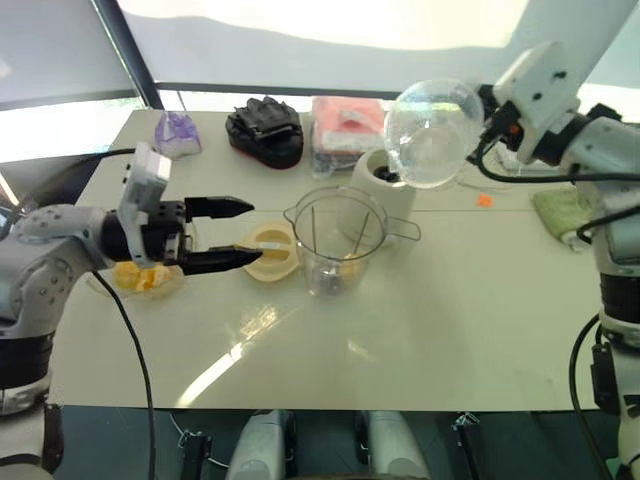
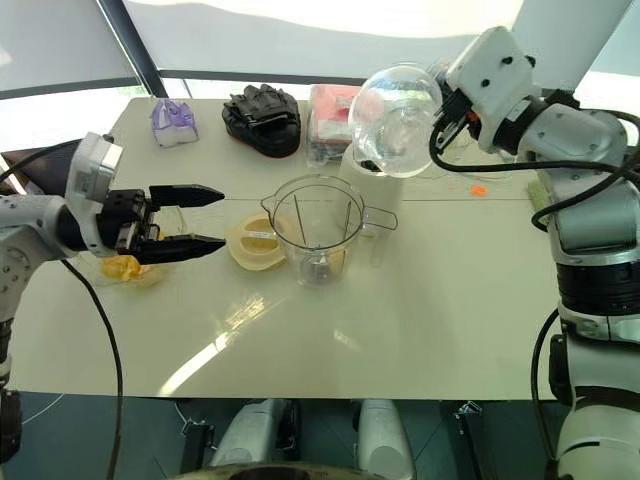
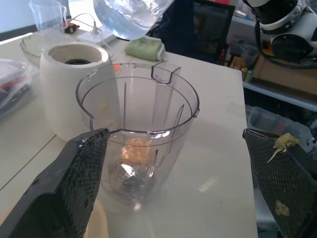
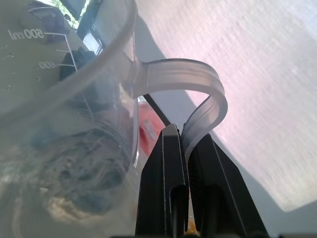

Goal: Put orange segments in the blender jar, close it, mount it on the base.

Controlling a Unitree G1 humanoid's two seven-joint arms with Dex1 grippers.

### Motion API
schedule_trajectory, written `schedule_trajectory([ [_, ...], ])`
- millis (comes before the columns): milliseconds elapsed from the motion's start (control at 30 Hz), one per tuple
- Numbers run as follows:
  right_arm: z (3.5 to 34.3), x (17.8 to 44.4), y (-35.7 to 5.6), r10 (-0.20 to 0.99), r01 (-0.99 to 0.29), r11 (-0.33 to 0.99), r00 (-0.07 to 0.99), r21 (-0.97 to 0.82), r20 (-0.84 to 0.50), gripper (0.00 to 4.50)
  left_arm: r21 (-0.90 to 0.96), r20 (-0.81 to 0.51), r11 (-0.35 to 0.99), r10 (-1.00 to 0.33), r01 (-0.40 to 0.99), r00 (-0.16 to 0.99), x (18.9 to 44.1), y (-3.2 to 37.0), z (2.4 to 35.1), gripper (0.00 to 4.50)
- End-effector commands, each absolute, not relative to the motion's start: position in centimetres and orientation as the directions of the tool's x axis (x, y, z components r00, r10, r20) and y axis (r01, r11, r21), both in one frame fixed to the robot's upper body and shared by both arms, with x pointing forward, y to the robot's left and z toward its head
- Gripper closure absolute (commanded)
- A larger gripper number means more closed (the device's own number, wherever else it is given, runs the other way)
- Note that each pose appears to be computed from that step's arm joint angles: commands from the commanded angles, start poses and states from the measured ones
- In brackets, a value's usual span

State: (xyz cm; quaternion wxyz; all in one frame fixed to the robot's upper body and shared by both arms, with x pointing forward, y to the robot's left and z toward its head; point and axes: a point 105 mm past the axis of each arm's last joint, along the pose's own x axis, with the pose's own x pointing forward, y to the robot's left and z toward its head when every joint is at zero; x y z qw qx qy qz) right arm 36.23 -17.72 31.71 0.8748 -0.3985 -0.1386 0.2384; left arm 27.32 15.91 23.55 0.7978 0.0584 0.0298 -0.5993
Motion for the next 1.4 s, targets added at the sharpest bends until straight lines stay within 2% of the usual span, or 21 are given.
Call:
schedule_trajectory([
  [33,33.9,35.0,-16.4,0.57,-0.247,0.486,0.817,-0.838,0.089,4.43,0.112,-0.1,0.283,-0.95,0.953,0.294,27.1,15.8,24.1,0.0],
  [167,33.2,35.4,-15.6,0.582,-0.247,0.434,0.811,-0.866,0.06,4.43,0.107,-0.086,0.29,-0.95,0.951,0.3,27.2,15.4,23.7,0.0],
  [433,32.6,36.5,-14.7,0.596,-0.271,0.428,0.802,-0.862,0.044,4.43,0.104,-0.083,0.302,-0.947,0.948,0.31,27.2,15.1,23.3,0.0],
  [700,32.9,37.3,-13.6,0.592,-0.198,0.352,0.804,-0.915,0.054,4.43,0.101,-0.08,0.312,-0.944,0.945,0.32,27.1,14.9,23.0,0.0],
  [1400,34.4,36.8,-12.3,0.61,-0.025,0.222,0.783,-0.975,0.119,4.43,0.108,-0.071,0.316,-0.943,0.943,0.325,27.3,14.6,22.9,0.0],
])
